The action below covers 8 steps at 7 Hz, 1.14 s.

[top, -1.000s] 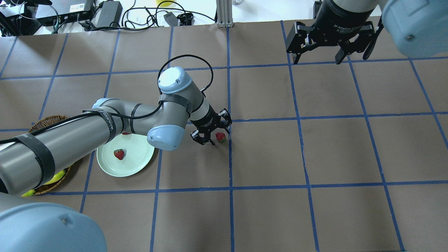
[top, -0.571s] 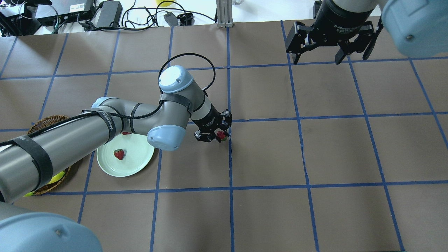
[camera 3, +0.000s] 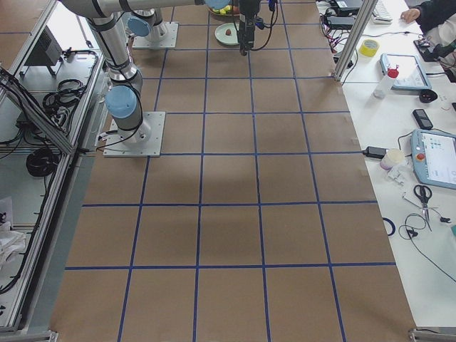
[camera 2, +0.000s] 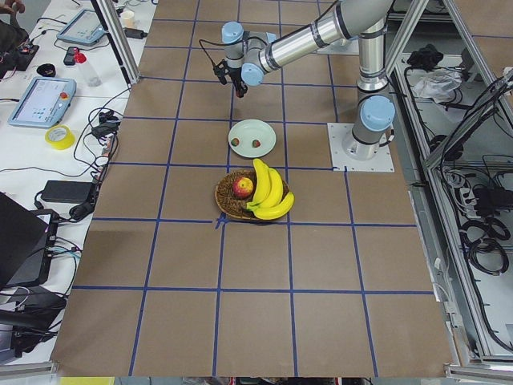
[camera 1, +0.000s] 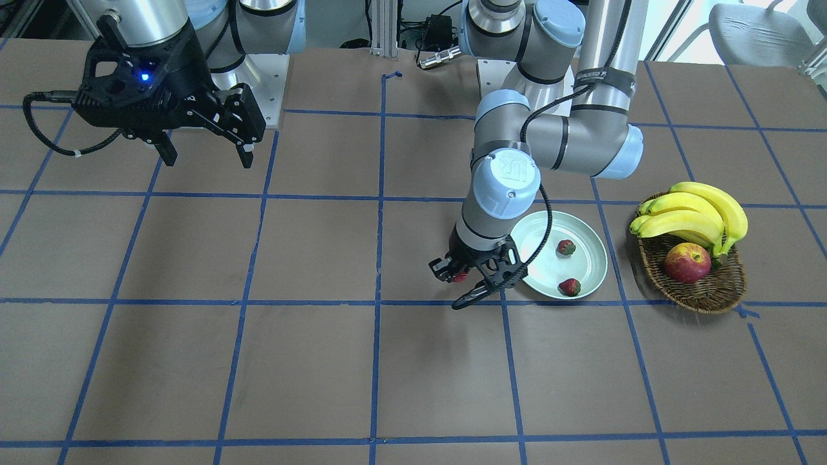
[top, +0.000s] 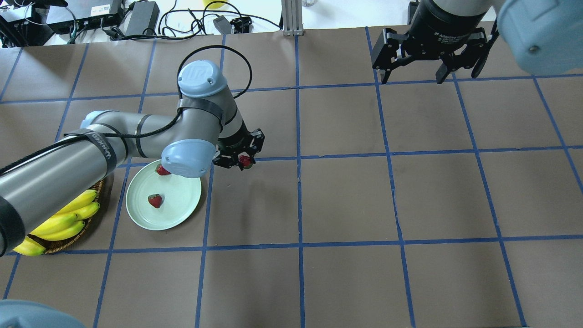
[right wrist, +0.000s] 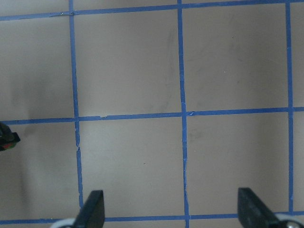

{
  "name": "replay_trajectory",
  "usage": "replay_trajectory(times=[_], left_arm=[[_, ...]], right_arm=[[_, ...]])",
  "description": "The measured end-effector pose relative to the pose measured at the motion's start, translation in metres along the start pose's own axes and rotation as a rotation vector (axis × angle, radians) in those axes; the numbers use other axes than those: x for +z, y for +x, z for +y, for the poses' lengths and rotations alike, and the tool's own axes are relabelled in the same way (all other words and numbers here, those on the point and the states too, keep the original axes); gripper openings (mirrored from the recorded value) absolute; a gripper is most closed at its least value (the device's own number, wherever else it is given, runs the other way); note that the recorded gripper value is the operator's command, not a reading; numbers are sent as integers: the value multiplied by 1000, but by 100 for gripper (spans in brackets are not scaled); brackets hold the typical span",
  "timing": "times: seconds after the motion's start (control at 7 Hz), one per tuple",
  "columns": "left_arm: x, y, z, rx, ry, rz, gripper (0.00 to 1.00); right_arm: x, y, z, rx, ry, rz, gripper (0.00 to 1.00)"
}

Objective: Collect all strawberries into plate
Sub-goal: 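Carry the last strawberry into the plate and open the left gripper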

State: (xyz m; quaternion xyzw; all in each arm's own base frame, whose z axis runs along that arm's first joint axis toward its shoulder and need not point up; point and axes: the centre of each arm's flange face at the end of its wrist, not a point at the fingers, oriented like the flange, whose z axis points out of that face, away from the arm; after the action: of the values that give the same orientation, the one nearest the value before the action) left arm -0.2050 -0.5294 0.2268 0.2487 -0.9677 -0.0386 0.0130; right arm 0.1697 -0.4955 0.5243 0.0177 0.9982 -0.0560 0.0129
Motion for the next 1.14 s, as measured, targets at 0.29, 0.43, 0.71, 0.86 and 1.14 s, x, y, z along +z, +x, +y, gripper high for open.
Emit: replay_trajectory(times=[0.29,0.43,0.71,0.86,1.14], left_arm=[[-22,-64,-34,34,-40,-101,0],[-26,-92,-47,39,-68,-136,12],[-16,-131,-64,22,-135,-158,91],[-10,-143,-70,3,-155,-160,100],[-11,-153,-78,-17,-155,-155,100]], right_arm=[[0,0,0,0,0,0,100],[0,0,0,0,0,0,100],[0,0,0,0,0,0,100],[0,0,0,0,0,0,100],[0,0,0,-1,0,0,100]])
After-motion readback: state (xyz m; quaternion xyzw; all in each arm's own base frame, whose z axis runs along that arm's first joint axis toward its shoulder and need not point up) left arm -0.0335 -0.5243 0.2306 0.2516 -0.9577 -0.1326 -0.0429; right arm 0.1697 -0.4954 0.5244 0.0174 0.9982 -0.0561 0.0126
